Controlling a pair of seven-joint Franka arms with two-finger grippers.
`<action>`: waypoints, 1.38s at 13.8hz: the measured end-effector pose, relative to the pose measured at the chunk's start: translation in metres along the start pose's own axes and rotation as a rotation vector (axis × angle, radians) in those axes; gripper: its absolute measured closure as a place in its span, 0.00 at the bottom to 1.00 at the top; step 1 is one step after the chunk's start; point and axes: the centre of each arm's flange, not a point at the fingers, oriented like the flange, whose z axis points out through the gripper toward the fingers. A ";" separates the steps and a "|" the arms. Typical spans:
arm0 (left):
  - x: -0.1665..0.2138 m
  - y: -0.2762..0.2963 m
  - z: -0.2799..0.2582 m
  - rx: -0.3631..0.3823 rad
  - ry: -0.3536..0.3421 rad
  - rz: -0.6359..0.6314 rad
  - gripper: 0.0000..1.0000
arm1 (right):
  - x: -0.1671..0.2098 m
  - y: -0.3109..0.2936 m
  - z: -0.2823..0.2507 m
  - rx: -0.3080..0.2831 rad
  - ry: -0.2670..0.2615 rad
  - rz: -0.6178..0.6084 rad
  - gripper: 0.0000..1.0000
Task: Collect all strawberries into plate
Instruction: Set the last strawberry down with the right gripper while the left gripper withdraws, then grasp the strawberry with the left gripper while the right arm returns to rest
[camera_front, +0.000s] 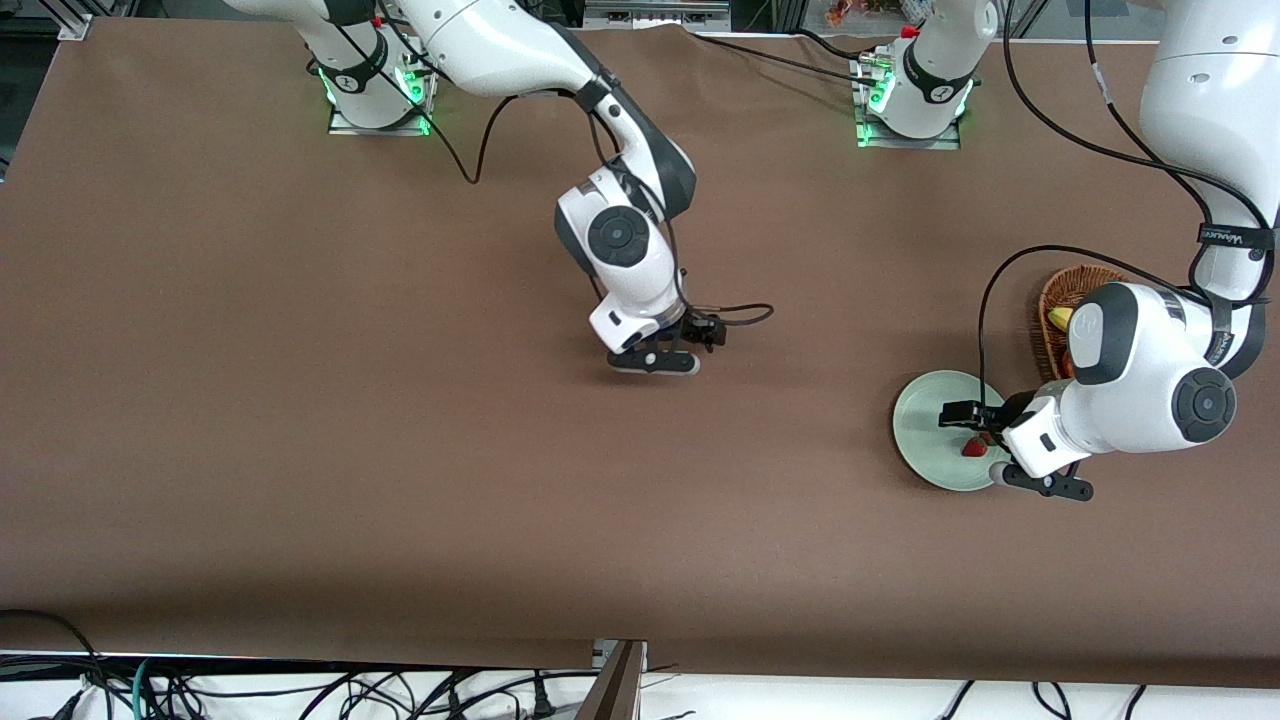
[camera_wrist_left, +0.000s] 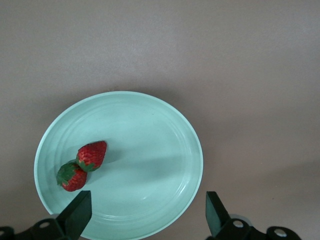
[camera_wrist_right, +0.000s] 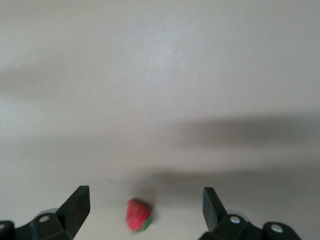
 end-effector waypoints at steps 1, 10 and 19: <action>0.000 0.000 0.001 -0.001 -0.002 -0.001 0.00 | 0.012 0.011 -0.005 -0.014 -0.014 -0.010 0.00; 0.002 0.197 0.034 0.053 -0.069 -0.162 0.00 | 0.111 0.093 -0.101 -0.072 -0.041 -0.006 0.00; -0.037 0.376 0.096 0.131 -0.009 -0.357 0.00 | 0.179 0.299 -0.229 -0.178 -0.129 -0.062 0.00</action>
